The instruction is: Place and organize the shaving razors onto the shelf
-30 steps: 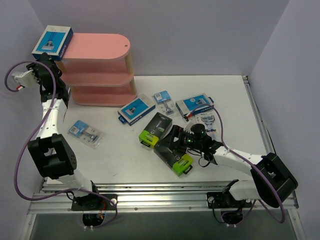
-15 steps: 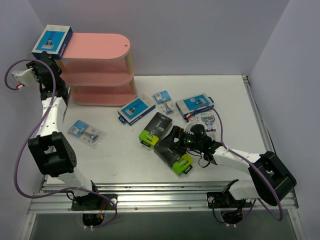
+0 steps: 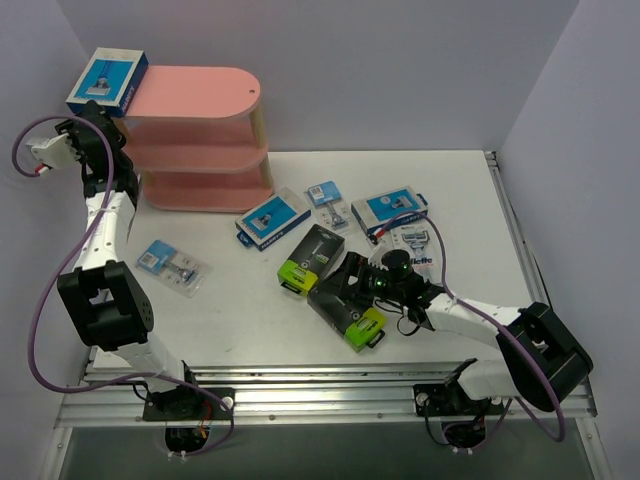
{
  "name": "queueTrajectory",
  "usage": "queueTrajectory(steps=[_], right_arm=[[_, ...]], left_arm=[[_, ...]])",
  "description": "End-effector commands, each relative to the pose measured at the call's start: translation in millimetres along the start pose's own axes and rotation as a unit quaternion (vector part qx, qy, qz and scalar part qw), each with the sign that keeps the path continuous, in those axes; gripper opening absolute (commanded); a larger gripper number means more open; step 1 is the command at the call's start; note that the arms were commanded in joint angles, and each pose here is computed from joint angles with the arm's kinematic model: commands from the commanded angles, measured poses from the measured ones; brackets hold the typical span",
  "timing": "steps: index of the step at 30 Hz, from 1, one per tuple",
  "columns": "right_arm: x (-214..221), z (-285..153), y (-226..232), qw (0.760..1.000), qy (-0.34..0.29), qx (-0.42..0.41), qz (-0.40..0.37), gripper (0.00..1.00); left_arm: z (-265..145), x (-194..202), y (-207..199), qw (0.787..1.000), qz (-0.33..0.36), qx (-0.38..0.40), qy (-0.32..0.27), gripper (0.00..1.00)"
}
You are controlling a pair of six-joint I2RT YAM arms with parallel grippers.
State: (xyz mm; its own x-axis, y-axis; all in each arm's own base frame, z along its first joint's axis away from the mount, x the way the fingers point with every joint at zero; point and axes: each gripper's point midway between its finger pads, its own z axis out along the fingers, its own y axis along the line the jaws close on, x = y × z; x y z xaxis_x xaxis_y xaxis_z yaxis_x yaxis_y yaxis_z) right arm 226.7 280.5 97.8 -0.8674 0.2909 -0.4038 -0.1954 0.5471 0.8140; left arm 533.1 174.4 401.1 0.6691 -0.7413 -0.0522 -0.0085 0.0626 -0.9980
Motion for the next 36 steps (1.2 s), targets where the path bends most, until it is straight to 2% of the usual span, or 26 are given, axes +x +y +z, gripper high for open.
queueTrajectory(steps=[1, 3, 14, 27, 28, 31, 34, 35, 36], right_arm=[[-5.9, -0.3, 2.1, 1.0, -0.013, -0.009, -0.001, 0.91], [-4.3, -0.2, 0.5, 1.0, -0.011, -0.007, 0.001, 0.91], [-2.9, -1.4, -2.3, 1.0, -0.013, -0.005, 0.006, 0.91], [1.4, -3.7, -9.5, 1.0, -0.015, 0.001, 0.013, 0.92], [1.9, -3.8, -9.1, 1.0, -0.014, 0.0, 0.013, 0.92], [2.9, -4.8, -10.2, 1.0, -0.014, 0.002, 0.013, 0.92], [4.8, -6.4, -13.5, 1.0, -0.013, 0.008, 0.014, 0.93], [4.6, -7.0, -15.2, 1.0, -0.014, 0.011, 0.013, 0.93], [5.1, -7.3, -16.1, 1.0, -0.014, 0.012, 0.013, 0.94]], left_arm=[[-2.2, -3.7, -39.9, 0.999, -0.025, 0.042, -0.006, 0.25], [-2.6, -3.6, -40.0, 0.999, -0.025, 0.043, -0.005, 0.31], [-6.8, -3.9, -36.0, 0.999, -0.015, 0.04, -0.001, 0.52], [-11.6, -2.2, -22.4, 0.999, 0.043, 0.004, 0.01, 0.67], [-11.8, -3.2, -25.1, 0.999, 0.047, 0.002, 0.01, 0.75], [-12.2, -5.2, -20.8, 0.998, 0.068, -0.01, 0.01, 0.85], [-12.9, -5.2, -23.7, 0.997, 0.079, -0.006, 0.012, 0.9], [-12.2, -5.2, -23.8, 0.997, 0.08, -0.004, 0.012, 0.99], [-12.1, -4.4, -24.9, 0.996, 0.084, -0.002, 0.014, 0.94]])
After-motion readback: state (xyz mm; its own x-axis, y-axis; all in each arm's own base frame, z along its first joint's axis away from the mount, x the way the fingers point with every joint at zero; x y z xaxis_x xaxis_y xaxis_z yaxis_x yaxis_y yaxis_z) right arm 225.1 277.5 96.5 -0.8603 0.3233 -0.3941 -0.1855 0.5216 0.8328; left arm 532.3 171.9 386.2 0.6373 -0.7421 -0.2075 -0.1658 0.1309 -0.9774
